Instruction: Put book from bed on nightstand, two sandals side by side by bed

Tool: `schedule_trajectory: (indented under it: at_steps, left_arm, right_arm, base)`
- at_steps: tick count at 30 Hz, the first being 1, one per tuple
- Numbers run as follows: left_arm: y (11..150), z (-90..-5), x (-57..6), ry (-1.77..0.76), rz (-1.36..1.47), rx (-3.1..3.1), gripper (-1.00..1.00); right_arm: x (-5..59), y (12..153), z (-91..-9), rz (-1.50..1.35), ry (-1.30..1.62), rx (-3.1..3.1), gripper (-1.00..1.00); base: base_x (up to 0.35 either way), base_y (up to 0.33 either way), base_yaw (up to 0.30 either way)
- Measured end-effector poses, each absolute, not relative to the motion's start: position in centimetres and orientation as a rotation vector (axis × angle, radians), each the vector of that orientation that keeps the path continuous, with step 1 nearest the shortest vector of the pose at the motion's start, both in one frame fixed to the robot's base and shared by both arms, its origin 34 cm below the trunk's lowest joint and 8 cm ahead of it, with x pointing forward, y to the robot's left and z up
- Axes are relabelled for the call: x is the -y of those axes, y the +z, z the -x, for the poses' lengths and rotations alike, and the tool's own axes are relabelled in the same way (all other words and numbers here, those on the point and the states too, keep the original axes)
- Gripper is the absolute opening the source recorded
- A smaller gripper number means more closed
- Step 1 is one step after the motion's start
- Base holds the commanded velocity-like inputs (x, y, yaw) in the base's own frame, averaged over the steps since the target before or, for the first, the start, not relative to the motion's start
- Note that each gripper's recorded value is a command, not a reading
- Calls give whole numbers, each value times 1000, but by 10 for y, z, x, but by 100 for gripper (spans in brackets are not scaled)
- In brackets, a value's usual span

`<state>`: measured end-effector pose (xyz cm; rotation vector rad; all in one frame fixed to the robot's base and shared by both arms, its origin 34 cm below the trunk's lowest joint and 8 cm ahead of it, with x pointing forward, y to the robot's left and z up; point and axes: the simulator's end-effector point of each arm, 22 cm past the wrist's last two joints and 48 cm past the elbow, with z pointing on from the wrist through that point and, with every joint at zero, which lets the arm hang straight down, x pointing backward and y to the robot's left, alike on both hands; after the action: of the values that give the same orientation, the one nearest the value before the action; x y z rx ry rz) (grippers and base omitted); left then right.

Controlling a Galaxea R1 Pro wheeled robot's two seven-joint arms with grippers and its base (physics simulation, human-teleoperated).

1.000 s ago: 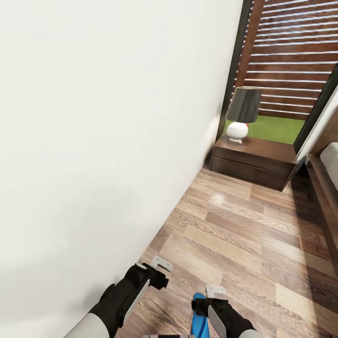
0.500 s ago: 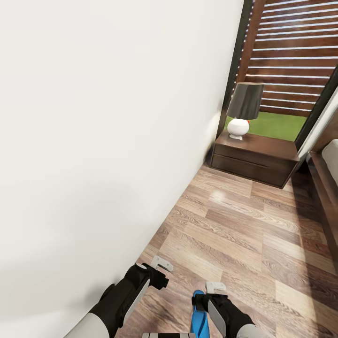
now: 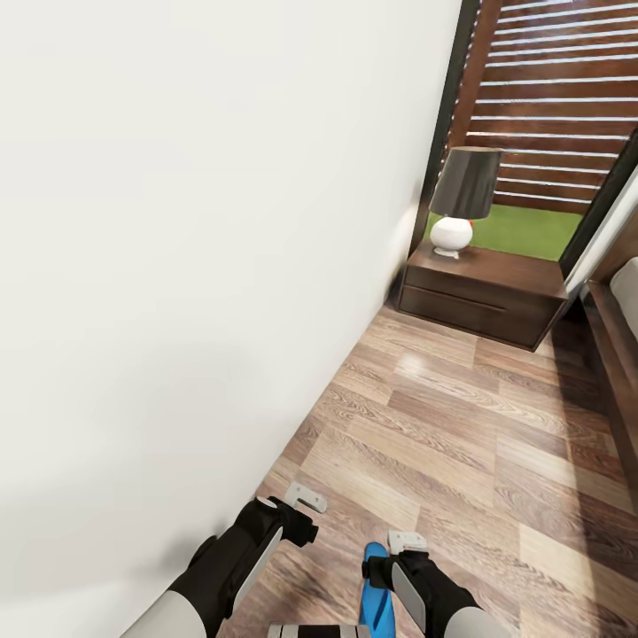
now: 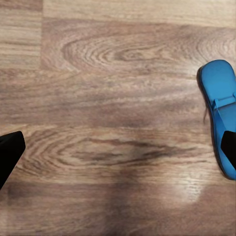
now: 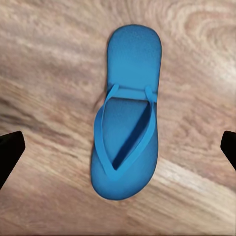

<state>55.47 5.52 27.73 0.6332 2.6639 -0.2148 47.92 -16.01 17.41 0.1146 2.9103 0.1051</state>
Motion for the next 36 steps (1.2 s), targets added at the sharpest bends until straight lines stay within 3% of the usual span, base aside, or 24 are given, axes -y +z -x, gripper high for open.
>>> schedule_trajectory:
  at_steps: [36]
  left_arm:
    - [329,-594,-33,-272,-600,-2547,100]
  right_arm:
    - [160,160,-466,-118,105,-2951,100]
  base:
    - [0,0,0]
